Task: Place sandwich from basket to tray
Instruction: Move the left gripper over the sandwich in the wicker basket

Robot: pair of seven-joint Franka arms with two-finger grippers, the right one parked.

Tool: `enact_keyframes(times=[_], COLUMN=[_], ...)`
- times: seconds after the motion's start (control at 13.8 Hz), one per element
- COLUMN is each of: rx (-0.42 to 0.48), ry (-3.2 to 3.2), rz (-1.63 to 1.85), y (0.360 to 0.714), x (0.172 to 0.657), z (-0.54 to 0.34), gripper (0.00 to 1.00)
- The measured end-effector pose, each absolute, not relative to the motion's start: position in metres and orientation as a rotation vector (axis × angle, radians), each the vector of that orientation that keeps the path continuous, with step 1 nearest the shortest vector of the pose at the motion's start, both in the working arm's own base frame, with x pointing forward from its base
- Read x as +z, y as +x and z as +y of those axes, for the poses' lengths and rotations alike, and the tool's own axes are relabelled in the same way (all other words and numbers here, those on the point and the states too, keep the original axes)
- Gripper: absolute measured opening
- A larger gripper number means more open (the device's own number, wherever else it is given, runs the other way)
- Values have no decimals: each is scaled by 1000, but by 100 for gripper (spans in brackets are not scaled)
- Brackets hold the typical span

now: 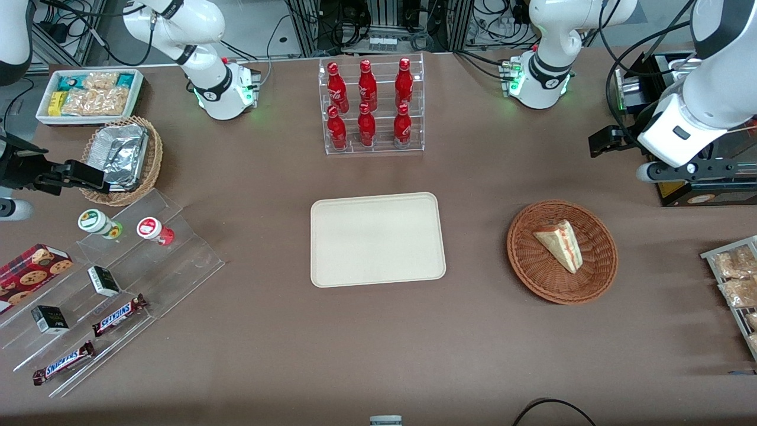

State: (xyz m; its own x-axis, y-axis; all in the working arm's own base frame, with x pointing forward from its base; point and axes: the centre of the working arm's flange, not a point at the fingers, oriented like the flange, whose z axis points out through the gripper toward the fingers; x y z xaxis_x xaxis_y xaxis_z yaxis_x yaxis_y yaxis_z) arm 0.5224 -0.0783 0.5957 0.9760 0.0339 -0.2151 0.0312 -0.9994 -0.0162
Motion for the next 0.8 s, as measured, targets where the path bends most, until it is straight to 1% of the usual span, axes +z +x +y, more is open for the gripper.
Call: enact_keyframes(times=[0.29, 0.44, 0.58, 0.8], rx=[312, 310, 303, 300], ry=[-3120, -3121, -3123, -3125], rz=[-38, -40, -49, -87], y=[526, 529, 533, 537], x=[594, 584, 560, 506], z=[-71, -70, -67, -55], gripper=[100, 100, 100, 100])
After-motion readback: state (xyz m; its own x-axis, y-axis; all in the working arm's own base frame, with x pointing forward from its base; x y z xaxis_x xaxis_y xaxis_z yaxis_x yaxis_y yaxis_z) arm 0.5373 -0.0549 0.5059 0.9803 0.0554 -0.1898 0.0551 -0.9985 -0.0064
